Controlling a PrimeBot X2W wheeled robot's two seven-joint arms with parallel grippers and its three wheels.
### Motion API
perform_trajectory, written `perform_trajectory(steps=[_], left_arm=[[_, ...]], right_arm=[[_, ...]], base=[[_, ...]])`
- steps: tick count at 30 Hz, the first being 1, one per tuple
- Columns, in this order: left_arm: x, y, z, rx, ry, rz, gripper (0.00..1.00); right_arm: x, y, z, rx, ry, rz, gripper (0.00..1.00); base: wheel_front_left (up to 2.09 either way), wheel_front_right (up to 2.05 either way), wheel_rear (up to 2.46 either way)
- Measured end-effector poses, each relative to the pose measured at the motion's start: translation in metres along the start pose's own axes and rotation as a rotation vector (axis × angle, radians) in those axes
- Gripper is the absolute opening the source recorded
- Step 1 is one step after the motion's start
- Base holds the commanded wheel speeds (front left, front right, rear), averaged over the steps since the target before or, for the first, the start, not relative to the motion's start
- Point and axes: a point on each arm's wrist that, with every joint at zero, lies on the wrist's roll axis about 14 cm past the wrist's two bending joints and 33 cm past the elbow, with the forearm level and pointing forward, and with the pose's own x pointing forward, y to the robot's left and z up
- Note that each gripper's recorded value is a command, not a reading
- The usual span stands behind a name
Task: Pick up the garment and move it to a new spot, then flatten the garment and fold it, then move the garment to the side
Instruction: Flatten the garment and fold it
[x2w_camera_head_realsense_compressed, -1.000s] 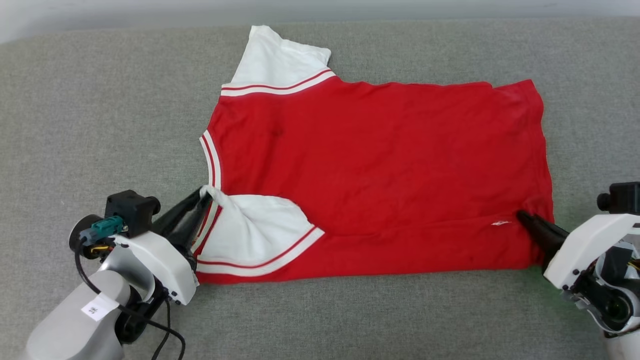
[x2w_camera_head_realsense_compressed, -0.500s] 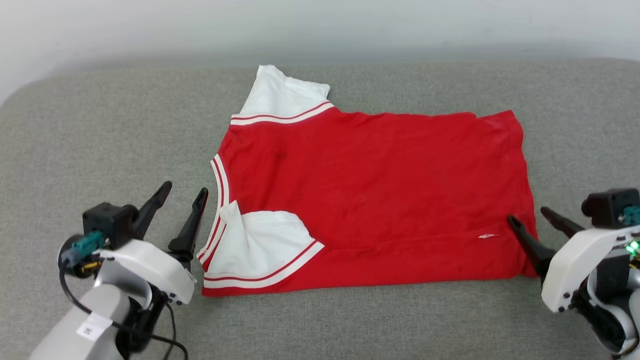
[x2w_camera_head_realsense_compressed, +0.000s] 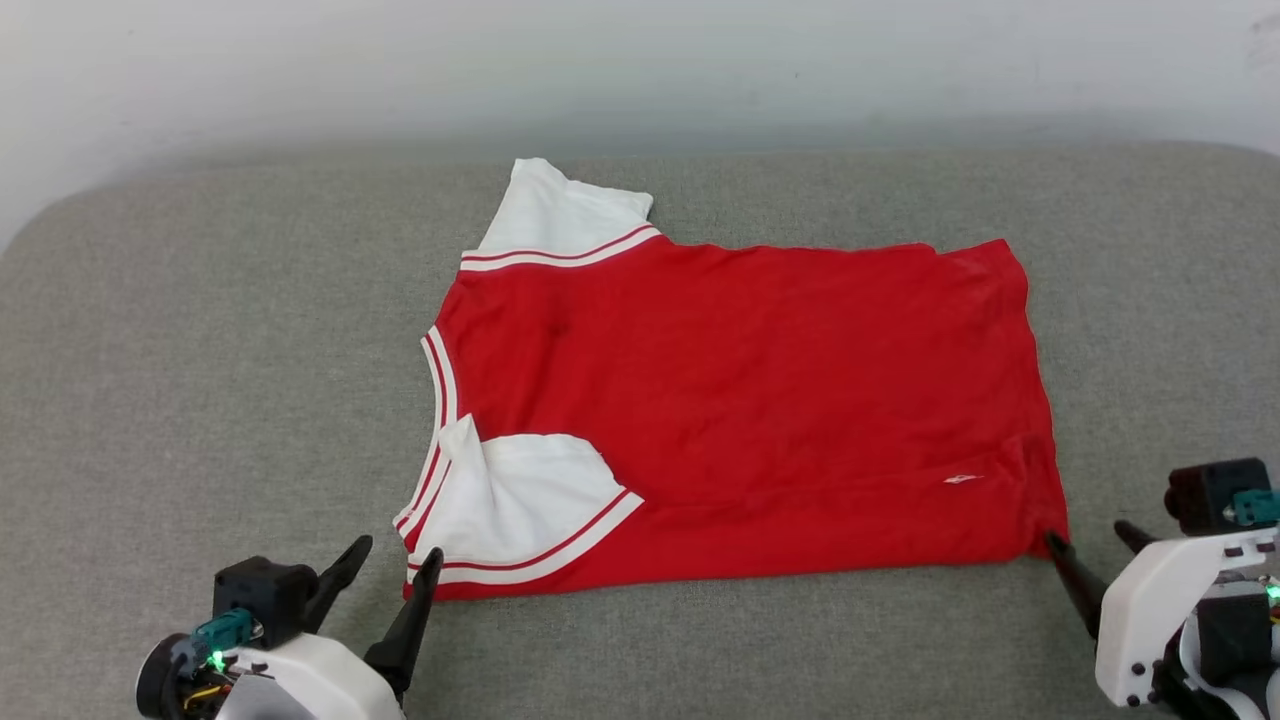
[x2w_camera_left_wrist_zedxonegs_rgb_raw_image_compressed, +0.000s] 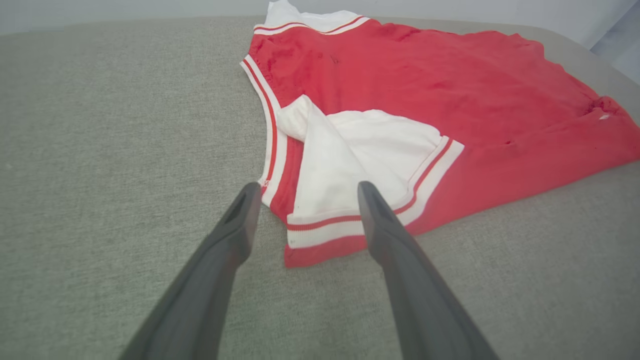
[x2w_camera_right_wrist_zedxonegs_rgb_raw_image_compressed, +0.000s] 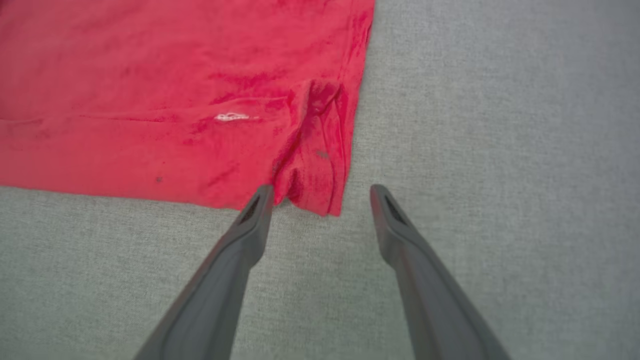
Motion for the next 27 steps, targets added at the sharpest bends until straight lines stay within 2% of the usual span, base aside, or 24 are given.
perform_trajectory(steps=[6,24,25,26,27], left_arm=[[0.005,0.001,-0.019,-0.003,0.133,0.015,1.0],[0.034,0.024,-0.07,0.029,0.403,0.077,1.0],[0.033,0.024,-0.072,0.026,0.414,0.078,0.36],[0.033,0.024,-0.072,0.026,0.419,0.078,0.0],[0.033,0.023,-0.072,0.022,0.421,0.075,0.0]], right_arm=[[-0.004,-0.002,-0.009,0.012,0.087,-0.036,1.0],[0.007,-0.004,-0.004,0.048,0.099,-0.058,1.0],[0.007,-0.004,-0.004,0.048,0.098,-0.058,1.0],[0.008,-0.004,-0.004,0.047,0.097,-0.058,1.0],[0.008,-0.004,-0.003,0.045,0.097,-0.057,1.0]], base=[[0.0,0.0,0.0],[0.0,0.0,0.0],[0.0,0.0,0.0],[0.0,0.0,0.0],[0.0,0.0,0.0]])
